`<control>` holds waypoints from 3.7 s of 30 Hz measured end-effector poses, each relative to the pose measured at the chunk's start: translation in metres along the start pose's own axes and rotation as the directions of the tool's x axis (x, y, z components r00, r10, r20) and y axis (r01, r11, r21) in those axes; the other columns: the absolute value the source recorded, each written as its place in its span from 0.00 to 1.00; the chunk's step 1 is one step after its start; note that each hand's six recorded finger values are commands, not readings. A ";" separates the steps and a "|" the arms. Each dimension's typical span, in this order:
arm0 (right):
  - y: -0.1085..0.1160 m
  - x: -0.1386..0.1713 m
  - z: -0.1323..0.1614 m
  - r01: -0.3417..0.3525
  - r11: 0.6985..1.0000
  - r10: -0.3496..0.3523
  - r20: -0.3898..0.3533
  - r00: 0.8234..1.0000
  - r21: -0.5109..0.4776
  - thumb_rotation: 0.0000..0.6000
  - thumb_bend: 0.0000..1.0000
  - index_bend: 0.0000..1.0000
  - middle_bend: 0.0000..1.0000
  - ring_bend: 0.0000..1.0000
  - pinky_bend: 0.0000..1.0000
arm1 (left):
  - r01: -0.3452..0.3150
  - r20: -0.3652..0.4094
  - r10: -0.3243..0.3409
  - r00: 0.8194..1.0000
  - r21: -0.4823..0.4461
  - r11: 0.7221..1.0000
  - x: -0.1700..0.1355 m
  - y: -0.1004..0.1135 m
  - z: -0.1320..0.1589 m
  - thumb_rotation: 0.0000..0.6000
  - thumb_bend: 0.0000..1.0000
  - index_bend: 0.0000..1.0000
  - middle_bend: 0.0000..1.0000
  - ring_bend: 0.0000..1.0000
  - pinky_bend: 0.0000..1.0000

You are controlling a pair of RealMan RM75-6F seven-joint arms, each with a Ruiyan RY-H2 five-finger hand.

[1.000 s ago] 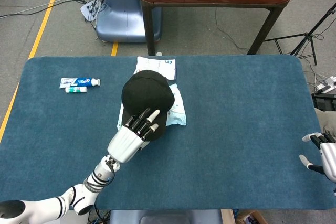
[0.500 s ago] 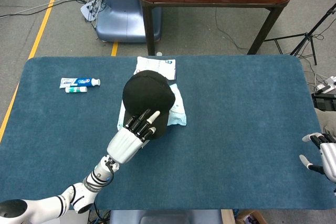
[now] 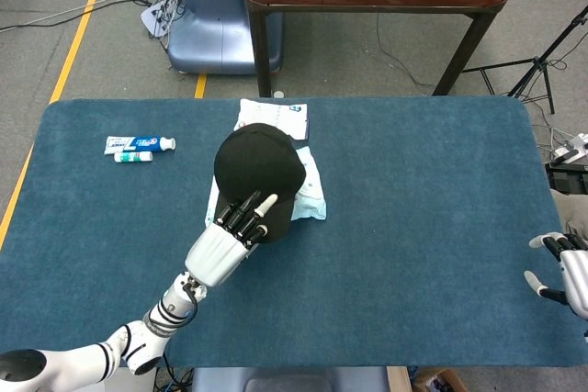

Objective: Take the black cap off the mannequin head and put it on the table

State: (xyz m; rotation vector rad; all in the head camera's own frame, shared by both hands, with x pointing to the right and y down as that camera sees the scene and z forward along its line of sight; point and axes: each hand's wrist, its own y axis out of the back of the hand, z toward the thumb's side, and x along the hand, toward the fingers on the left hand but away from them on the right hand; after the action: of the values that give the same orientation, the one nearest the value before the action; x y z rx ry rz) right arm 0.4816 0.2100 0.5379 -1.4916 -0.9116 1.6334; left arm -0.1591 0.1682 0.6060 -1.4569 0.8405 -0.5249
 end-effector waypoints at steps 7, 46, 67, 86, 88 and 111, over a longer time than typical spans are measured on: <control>0.000 -0.001 0.000 -0.001 1.000 0.001 0.001 1.000 0.002 1.00 0.25 0.40 0.37 0.30 0.57 | -0.028 -0.001 0.028 1.000 0.016 0.999 0.001 0.007 -0.001 1.00 0.36 0.56 0.11 0.09 0.31; -0.002 -0.002 0.001 -0.009 1.000 0.009 0.002 1.000 0.005 1.00 0.25 0.40 0.37 0.30 0.57 | -0.119 -0.072 0.121 0.990 0.025 0.993 0.051 0.050 -0.012 1.00 0.36 0.58 0.12 0.09 0.31; -0.003 -0.003 0.001 -0.015 1.000 0.015 0.002 1.000 0.006 1.00 0.25 0.40 0.37 0.30 0.57 | -0.110 -0.137 0.115 0.984 0.041 0.993 0.083 0.053 -0.018 1.00 0.36 0.58 0.12 0.09 0.31; -0.005 -0.007 0.000 -0.026 1.000 0.026 0.007 1.000 0.005 1.00 0.25 0.40 0.37 0.30 0.57 | -0.098 -0.176 0.109 0.978 0.066 0.993 0.119 0.059 -0.027 1.00 0.36 0.58 0.12 0.09 0.31; -0.006 -0.008 -0.001 -0.029 1.000 0.029 0.010 1.000 0.003 1.00 0.25 0.40 0.37 0.30 0.57 | -0.091 -0.173 0.103 0.979 0.073 0.993 0.125 0.057 -0.027 1.00 0.36 0.58 0.12 0.09 0.31; -0.014 -0.026 -0.009 -0.072 0.997 0.071 0.052 0.996 0.004 1.00 0.25 0.40 0.37 0.30 0.57 | -0.051 -0.260 0.084 0.962 0.133 0.990 0.169 0.044 -0.078 1.00 0.36 0.58 0.12 0.09 0.31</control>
State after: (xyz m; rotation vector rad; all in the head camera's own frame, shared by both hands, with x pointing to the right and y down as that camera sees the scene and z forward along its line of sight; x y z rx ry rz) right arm 0.4930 0.1942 0.5615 -1.4992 -0.8894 1.7323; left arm -0.1208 -0.0066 0.5402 -1.2542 1.0454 -0.7193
